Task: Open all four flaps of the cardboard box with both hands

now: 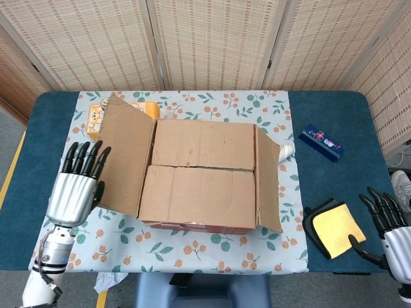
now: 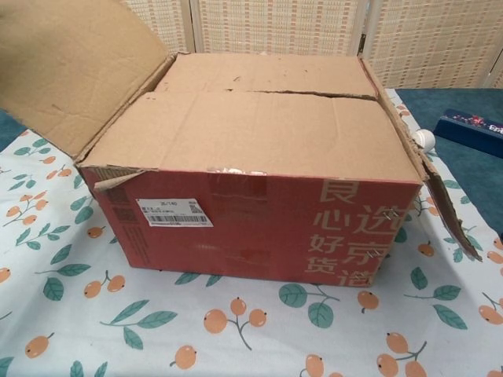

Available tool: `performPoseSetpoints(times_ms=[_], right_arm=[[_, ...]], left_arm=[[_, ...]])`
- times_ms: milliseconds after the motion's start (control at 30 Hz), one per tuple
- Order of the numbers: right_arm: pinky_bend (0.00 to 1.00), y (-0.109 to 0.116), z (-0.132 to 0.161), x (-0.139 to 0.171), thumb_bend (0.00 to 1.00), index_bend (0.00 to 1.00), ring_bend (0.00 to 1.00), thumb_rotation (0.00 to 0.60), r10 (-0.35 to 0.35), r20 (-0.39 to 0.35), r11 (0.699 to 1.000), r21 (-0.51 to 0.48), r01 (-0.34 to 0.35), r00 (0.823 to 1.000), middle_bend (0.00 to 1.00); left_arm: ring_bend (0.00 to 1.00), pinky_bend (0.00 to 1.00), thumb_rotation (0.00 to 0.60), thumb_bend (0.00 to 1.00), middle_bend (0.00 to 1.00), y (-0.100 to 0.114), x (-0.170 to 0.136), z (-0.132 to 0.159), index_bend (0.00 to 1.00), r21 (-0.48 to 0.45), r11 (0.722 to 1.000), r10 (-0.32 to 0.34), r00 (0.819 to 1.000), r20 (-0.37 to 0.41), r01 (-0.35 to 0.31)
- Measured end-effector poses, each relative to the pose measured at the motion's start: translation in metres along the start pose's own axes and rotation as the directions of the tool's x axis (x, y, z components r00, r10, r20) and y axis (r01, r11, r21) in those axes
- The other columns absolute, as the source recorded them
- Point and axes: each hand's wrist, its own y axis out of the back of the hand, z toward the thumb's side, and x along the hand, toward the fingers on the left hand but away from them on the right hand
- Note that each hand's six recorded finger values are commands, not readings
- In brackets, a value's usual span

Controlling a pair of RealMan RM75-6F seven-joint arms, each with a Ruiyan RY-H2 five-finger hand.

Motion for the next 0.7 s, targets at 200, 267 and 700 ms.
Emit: performPoseSetpoints(times_ms=[200, 267, 700], right_arm=[[0.00, -0.008, 0.014, -0.017, 0.37, 0.00, 0.00, 0.600, 0.049, -0.027, 0.999, 0.002, -0.049, 0.998, 0.00], [0.00, -0.010, 0.020, -0.026, 0.37, 0.00, 0.00, 0.600, 0.063, -0.043, 0.998, 0.005, -0.063, 0.997, 0.00], [0.00, -0.034, 0.077, -0.129, 0.37, 0.00, 0.00, 0.600, 0.265, -0.129, 0.964, 0.063, -0.259, 0.956, 0.00]], left_arm=[[0.00, 0.00, 0.600, 0.58, 0.06, -0.015, -0.016, -0.033, 0.00, -0.055, 0.998, -0.043, 0.996, -0.075, 0.039], [0.00, 0.00, 0.600, 0.58, 0.06, -0.018, -0.024, -0.041, 0.00, -0.083, 0.996, -0.051, 0.996, -0.079, 0.044], [0.00, 0.00, 0.600, 0.58, 0.06, -0.057, -0.071, -0.070, 0.00, -0.143, 0.986, -0.093, 0.995, -0.036, 0.087]])
